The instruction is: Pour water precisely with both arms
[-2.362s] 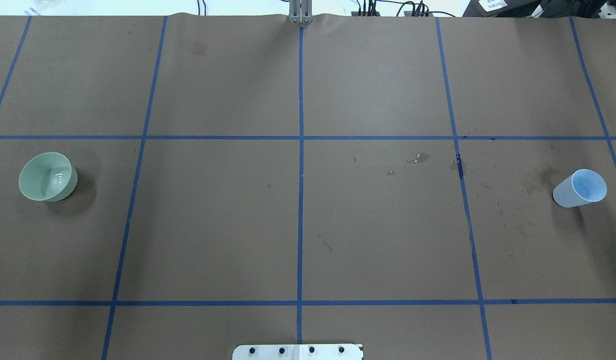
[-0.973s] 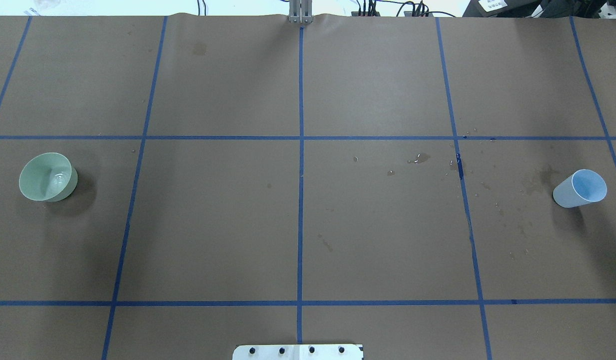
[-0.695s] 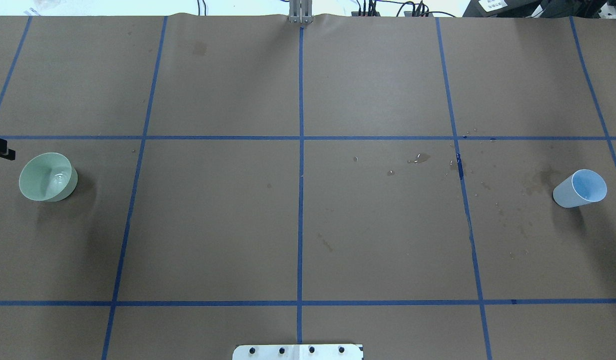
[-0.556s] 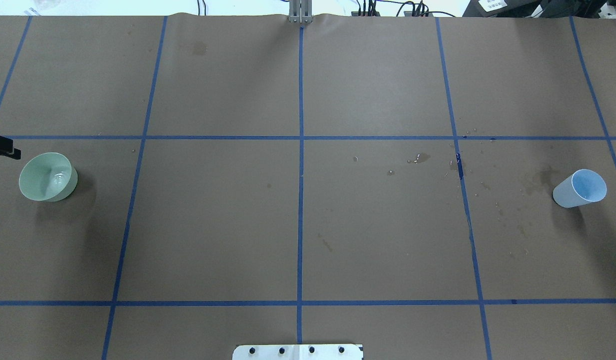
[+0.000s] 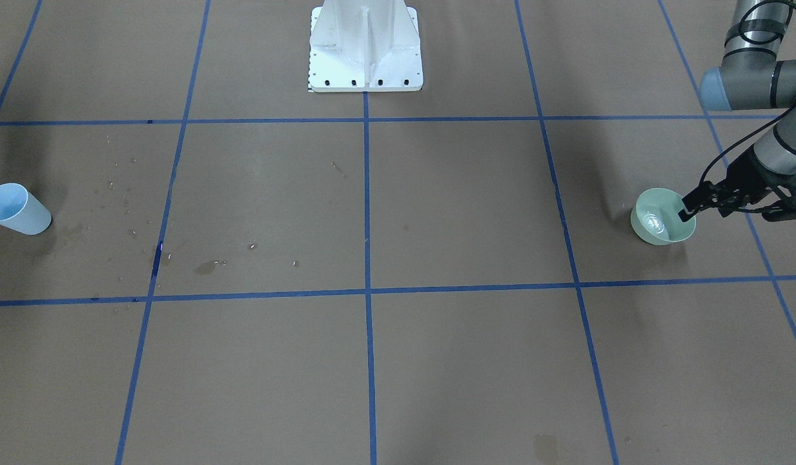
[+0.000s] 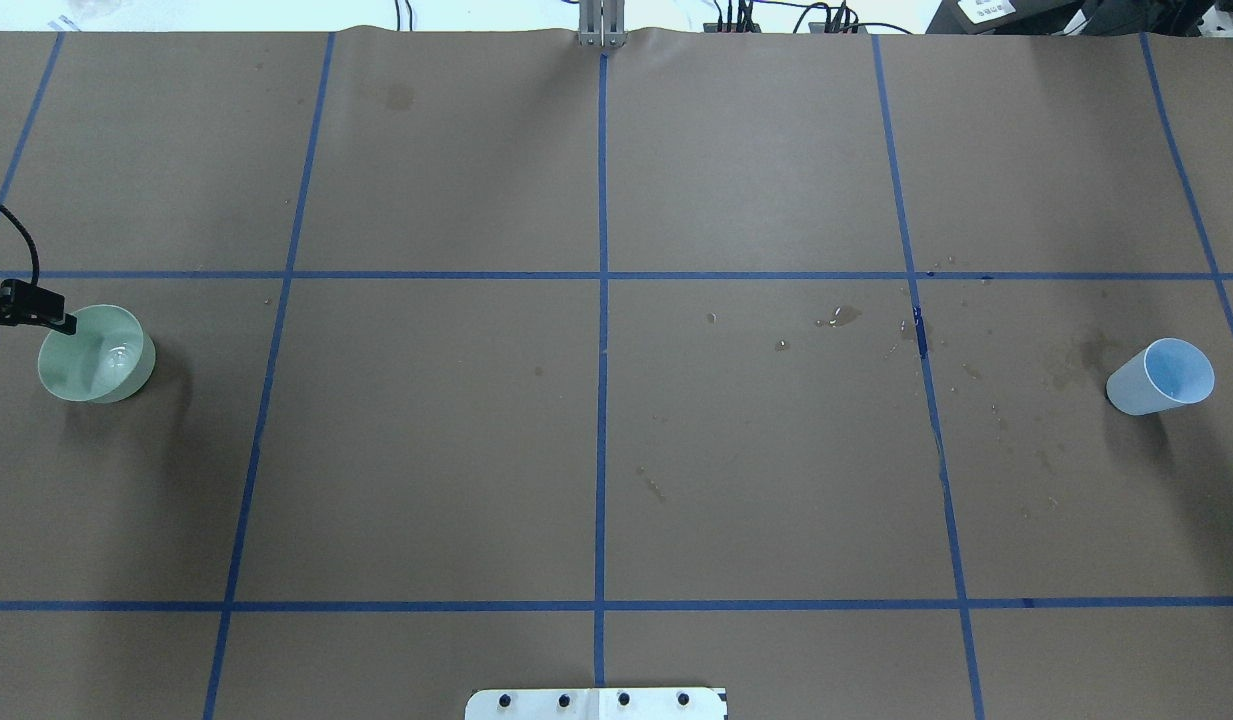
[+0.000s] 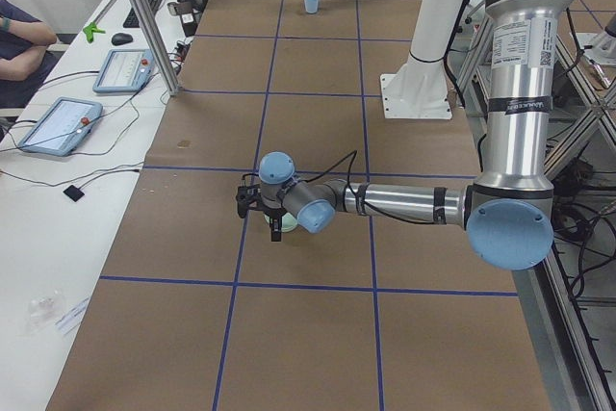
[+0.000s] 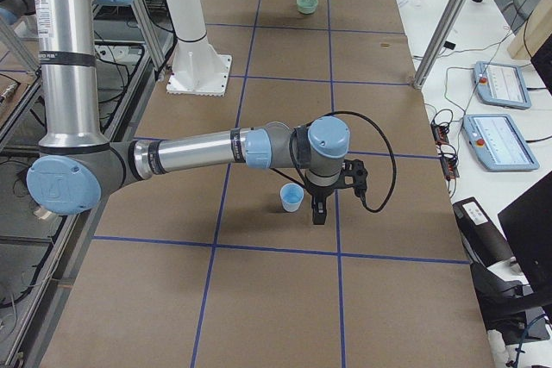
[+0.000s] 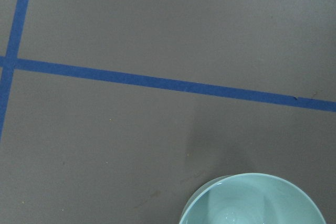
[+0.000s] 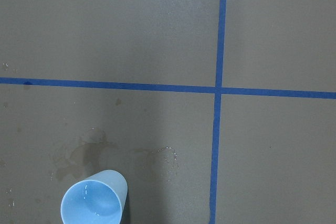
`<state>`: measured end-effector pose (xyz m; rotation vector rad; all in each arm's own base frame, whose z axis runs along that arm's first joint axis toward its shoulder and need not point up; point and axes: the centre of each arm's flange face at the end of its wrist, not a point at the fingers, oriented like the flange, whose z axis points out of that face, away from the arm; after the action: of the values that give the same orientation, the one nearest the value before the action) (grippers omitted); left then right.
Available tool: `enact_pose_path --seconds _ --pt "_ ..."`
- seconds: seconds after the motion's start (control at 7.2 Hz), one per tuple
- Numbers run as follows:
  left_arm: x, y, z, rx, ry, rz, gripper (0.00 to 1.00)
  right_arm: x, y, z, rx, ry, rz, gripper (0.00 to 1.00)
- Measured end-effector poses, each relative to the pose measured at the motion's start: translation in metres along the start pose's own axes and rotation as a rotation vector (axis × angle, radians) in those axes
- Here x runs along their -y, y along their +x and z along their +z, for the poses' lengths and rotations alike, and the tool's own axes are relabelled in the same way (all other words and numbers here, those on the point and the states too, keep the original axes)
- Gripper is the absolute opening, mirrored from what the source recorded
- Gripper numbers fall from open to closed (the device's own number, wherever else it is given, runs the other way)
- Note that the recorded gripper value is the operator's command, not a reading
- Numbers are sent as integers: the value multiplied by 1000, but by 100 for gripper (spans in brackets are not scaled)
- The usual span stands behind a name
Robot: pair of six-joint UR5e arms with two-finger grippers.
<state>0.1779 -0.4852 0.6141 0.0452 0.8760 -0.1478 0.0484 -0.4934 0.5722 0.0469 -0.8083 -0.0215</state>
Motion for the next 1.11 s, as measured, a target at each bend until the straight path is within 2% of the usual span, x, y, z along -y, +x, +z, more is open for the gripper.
enact_pose_path --seconds 0.28,0.42,0.56,0.69,0.97,1.11 --pt "-10 10 16 3 -32 23 98 0 0 0 1 -2 0 99" --pt "-12 12 19 4 -40 29 82 0 0 0 2 -1 0 99" --pt "-13 13 21 3 -43 32 60 0 0 0 3 -2 1 99" --pt "-14 13 22 4 -45 32 45 0 -1 0 3 -2 0 99" --pt "-14 11 23 6 -47 29 34 0 -1 1 3 -3 -1 99" --pt "-15 10 23 8 -49 29 25 1 -2 1 3 -5 -2 99"
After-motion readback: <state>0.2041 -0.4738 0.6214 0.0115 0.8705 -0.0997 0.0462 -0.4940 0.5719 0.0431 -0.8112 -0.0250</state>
